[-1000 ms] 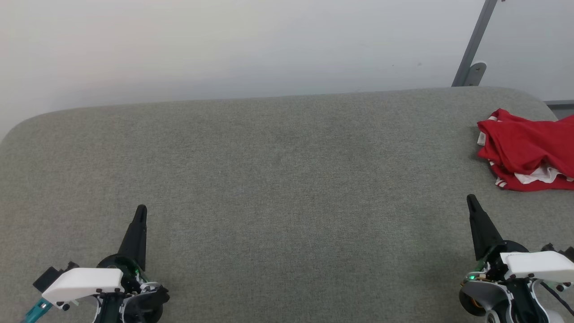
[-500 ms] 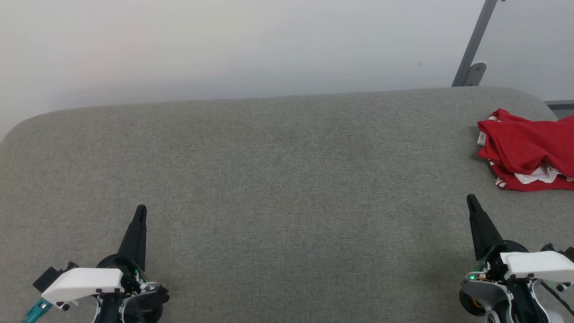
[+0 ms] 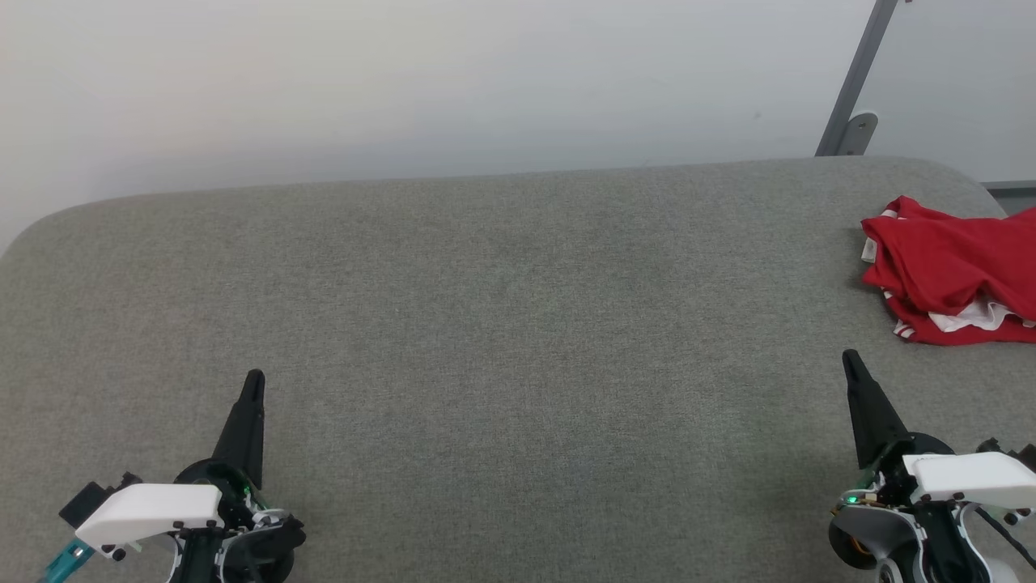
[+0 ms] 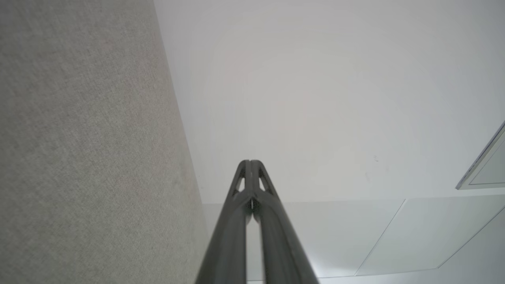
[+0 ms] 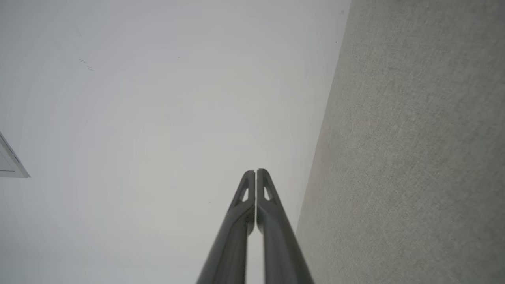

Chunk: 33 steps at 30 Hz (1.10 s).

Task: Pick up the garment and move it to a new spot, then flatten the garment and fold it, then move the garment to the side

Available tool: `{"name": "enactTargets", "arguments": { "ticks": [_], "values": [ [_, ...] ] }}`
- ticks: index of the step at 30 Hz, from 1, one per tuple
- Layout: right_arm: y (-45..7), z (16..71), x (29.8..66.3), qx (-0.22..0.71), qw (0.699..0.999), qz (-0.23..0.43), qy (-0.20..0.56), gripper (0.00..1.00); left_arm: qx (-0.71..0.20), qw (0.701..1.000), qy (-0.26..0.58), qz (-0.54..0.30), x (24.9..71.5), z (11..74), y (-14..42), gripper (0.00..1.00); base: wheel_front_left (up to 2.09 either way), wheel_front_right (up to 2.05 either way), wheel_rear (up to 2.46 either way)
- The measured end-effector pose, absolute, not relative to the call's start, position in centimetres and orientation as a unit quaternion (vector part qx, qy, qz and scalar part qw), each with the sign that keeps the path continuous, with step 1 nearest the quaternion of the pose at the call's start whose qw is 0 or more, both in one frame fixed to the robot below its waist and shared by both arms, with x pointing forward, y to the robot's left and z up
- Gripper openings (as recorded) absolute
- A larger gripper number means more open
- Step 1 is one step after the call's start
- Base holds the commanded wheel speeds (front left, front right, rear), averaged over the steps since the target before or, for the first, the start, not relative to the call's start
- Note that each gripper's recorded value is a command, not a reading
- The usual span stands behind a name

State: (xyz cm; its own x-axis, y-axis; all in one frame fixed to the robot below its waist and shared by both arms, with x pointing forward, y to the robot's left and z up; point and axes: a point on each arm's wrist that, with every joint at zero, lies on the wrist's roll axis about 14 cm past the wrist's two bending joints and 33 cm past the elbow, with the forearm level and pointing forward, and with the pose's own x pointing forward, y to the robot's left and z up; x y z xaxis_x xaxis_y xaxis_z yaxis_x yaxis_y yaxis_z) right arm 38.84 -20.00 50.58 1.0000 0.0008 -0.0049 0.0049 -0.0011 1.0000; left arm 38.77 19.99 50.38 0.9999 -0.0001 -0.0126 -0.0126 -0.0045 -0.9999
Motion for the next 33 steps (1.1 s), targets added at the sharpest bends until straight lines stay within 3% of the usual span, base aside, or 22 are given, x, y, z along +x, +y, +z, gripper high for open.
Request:
{"name": "enactTargets", "arguments": {
  "ticks": [33],
  "values": [
    [-19.99,50.58,38.84,0.708,0.707,-0.001,0.002,0.00,-0.709,0.705,0.005,0.004,38.76,50.37,19.97,0.00,0.00,0.00,0.00]
  ]
}}
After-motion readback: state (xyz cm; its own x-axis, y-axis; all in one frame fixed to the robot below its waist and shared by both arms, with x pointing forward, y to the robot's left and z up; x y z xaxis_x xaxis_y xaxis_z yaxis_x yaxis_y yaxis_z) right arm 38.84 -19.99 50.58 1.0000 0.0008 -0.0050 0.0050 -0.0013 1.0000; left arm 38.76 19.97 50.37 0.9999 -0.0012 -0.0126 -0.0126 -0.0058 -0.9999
